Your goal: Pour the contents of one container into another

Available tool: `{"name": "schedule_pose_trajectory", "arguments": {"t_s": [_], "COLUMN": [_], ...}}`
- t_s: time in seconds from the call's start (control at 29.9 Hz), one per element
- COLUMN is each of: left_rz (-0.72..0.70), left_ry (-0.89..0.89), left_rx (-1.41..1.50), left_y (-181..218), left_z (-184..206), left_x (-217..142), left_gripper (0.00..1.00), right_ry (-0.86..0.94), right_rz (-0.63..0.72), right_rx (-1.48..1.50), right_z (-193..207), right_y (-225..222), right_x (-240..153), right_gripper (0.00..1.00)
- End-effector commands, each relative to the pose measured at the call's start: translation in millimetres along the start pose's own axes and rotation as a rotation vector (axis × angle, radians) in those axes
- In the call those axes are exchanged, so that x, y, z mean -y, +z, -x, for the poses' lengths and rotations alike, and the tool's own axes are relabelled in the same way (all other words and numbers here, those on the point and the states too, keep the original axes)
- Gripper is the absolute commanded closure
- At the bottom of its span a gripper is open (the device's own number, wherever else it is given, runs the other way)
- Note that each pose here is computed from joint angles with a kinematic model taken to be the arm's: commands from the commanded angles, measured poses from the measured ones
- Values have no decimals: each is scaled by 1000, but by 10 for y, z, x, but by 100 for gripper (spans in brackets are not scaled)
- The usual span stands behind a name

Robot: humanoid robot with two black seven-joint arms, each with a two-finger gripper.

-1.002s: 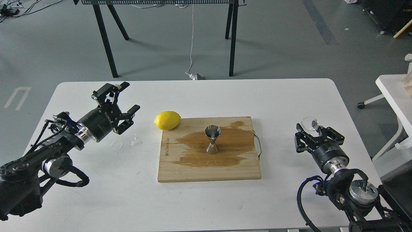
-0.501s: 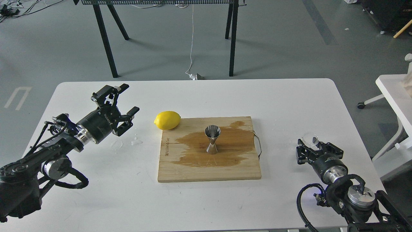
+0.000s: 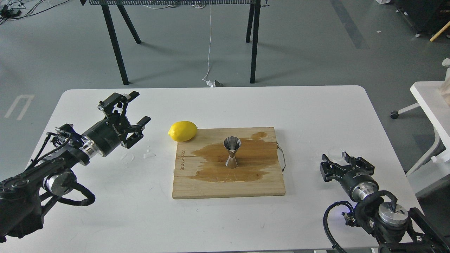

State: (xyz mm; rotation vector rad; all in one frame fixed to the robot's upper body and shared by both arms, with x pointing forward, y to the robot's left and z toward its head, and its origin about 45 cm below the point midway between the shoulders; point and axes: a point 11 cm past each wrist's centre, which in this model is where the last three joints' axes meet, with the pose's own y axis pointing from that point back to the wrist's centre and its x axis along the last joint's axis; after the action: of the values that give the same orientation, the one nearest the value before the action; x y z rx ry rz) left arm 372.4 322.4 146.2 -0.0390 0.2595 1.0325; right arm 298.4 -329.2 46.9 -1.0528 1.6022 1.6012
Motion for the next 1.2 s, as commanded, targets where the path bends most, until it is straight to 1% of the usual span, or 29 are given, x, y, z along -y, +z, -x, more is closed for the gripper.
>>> {"name": "schedule_pose_trajectory", "arguments": {"t_s": [0.0, 0.1, 0.13, 0.2, 0.47, 0.74, 0.97, 1.07, 1.17], "left_rz": [0, 1, 1, 1, -5, -13, -16, -17, -21], "left_ry": [-1, -1, -1, -1, 4, 19, 20, 23, 23], "left_rx": [-1, 0, 0, 0, 3, 6, 6, 7, 9], "left_y": [-3, 3, 3, 3, -10, -33, -45, -43, -51], "left_z": [4, 5, 5, 5, -16, -61, -64, -73, -77], "left_x": [3, 7, 7, 7, -10, -33, -40, -46, -56], "left_gripper": [7, 7, 7, 7, 7, 7, 7, 7, 7], "right_ry": [-6, -7, -8, -9, -15, -89, -224, -324, -520], "right_rz": [0, 1, 2, 5, 15, 32, 73, 76, 98], "right_rx": [-2, -2, -2, -1, 4, -5, -61, -212, -412], "right_z": [16, 19, 21, 17, -20, 193, 625, 957, 1421], "right_y": [-5, -1, 2, 19, 58, 91, 173, 24, -69], "right_x": [2, -1, -4, -11, -109, -223, -313, -383, -405], "right_gripper": [29, 21, 15, 6, 5, 5, 5, 5, 5]}}
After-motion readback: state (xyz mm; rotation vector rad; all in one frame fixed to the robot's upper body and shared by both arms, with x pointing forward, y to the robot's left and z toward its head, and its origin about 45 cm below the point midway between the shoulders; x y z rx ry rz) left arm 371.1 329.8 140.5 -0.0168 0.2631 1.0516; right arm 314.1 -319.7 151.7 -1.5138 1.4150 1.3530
